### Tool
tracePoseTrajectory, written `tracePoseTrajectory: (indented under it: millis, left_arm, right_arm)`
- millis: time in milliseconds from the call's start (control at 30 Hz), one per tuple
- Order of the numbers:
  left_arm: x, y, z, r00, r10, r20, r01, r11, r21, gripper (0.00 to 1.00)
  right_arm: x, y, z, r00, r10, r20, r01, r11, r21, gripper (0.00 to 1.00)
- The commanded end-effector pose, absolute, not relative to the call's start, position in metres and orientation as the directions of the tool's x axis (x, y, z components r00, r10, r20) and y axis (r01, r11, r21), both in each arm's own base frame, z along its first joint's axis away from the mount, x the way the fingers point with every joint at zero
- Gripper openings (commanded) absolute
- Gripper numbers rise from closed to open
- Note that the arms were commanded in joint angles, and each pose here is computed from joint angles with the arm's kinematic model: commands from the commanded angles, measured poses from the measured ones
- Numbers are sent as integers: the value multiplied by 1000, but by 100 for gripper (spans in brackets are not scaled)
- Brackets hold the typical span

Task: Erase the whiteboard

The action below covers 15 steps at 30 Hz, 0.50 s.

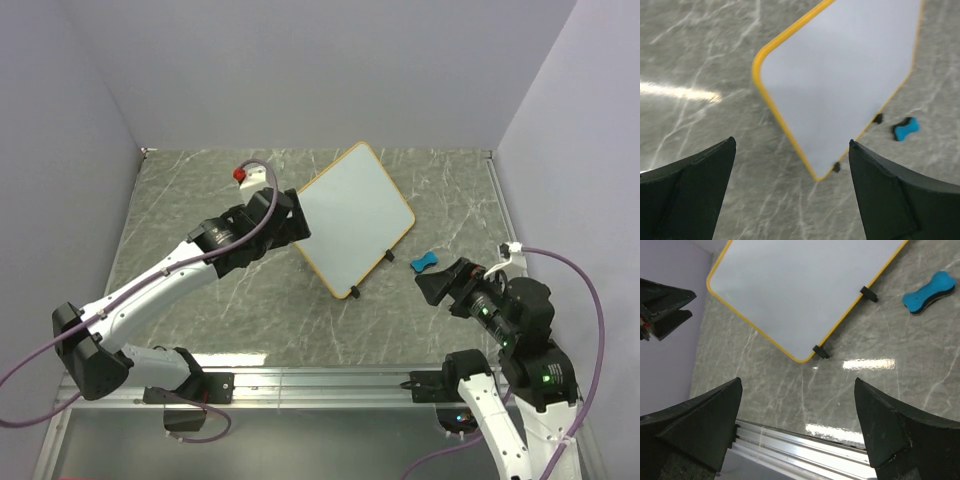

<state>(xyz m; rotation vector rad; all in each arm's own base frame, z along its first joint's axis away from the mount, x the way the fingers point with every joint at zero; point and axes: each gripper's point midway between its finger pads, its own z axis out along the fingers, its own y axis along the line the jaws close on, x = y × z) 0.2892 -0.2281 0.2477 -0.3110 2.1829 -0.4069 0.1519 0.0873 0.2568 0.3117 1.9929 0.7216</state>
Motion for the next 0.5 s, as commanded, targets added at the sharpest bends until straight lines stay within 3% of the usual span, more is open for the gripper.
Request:
tracePoseTrajectory:
  millis: [0, 467]
  left_arm:
    - [277, -209, 244, -575, -350, -739, -136, 932, -335, 98]
    - [228, -169, 230, -514, -398, -760, -106, 908, -405, 99]
  right_arm:
    - [149, 83, 247, -491, 493, -719, -64, 802, 594, 100]
    - [152, 94, 231, -479, 533, -697, -110, 752, 650, 100]
